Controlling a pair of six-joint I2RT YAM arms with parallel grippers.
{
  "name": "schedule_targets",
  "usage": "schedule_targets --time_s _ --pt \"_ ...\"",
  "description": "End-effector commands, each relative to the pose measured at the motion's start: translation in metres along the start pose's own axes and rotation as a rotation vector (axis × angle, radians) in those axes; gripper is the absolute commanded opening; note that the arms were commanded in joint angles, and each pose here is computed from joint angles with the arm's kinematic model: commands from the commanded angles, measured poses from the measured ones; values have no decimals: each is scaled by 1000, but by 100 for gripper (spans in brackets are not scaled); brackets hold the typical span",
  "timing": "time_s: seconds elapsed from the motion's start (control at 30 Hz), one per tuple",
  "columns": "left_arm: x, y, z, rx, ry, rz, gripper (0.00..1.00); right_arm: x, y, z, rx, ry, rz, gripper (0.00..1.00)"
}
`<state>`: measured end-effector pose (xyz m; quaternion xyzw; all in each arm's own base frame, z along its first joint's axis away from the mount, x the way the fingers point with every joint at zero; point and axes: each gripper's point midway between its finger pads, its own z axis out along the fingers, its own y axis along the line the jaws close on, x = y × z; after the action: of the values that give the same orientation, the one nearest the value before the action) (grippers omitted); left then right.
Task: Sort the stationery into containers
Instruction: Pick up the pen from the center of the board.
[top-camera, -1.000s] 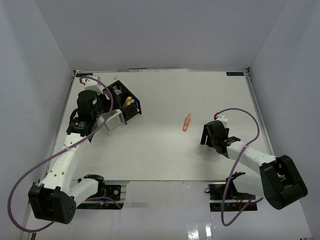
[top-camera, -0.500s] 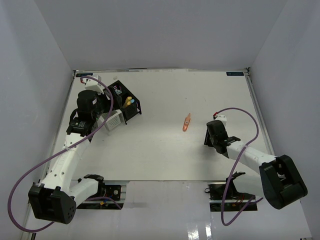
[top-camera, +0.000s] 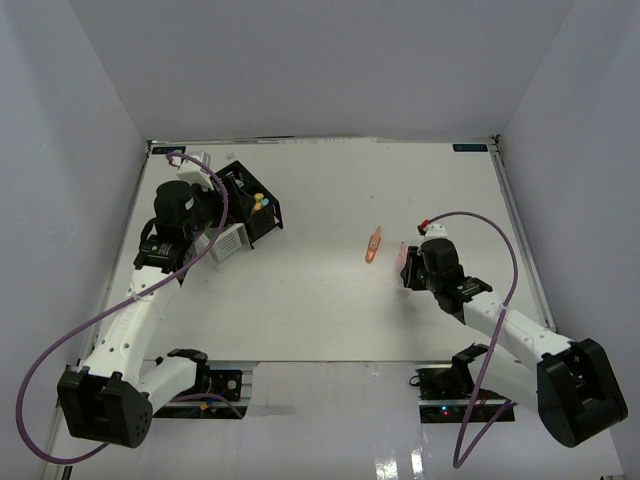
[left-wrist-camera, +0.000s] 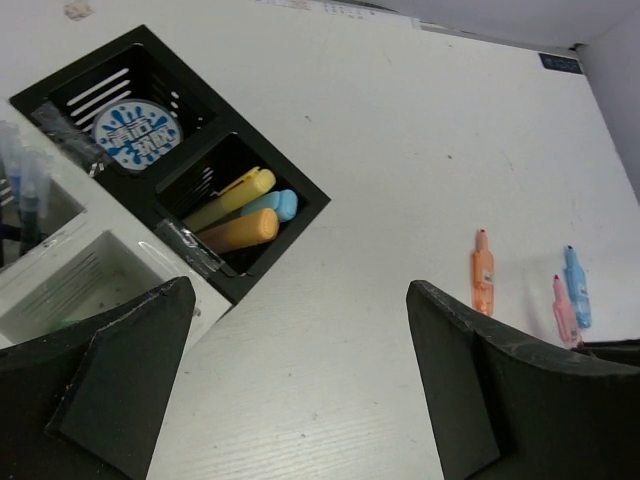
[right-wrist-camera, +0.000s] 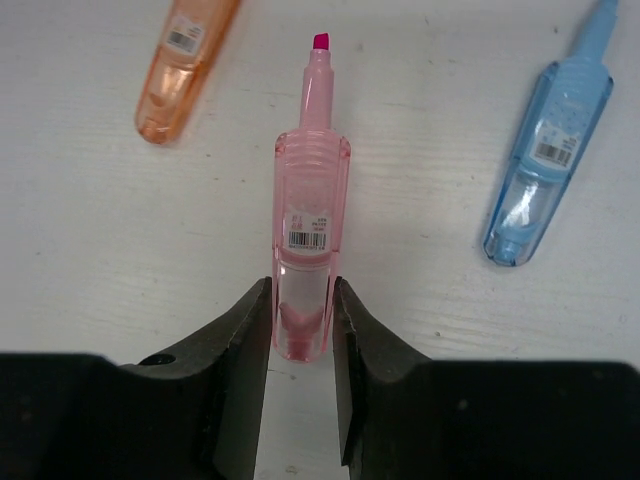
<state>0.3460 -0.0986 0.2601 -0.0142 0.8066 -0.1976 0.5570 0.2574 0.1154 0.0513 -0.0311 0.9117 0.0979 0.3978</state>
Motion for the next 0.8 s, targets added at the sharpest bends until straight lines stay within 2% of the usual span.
schedule_targets --time_s 0.0,0.13,0.27,0.33,0.37,0.6,0.77 --pt "0 -27 -4 153 2 -20 98 -27 29 -11 -162 -104 -81 19" --pt "13 -55 -6 322 64 -70 98 -49 56 -32 -303 -176 -131 21" --pt "34 -79 -8 475 176 -204 98 -69 93 -59 -493 -212 -215 23" --pt "48 -88 -10 524 233 -263 98 -66 107 -70 -580 -188 -258 24" --pt "49 -93 -11 535 240 -303 98 -73 115 -77 -614 -204 -276 24" --pt "69 -148 -14 580 242 -325 98 -79 152 -98 -747 -217 -371 26" --pt "75 -166 -5 572 231 -372 98 -78 171 -102 -787 -219 -402 25"
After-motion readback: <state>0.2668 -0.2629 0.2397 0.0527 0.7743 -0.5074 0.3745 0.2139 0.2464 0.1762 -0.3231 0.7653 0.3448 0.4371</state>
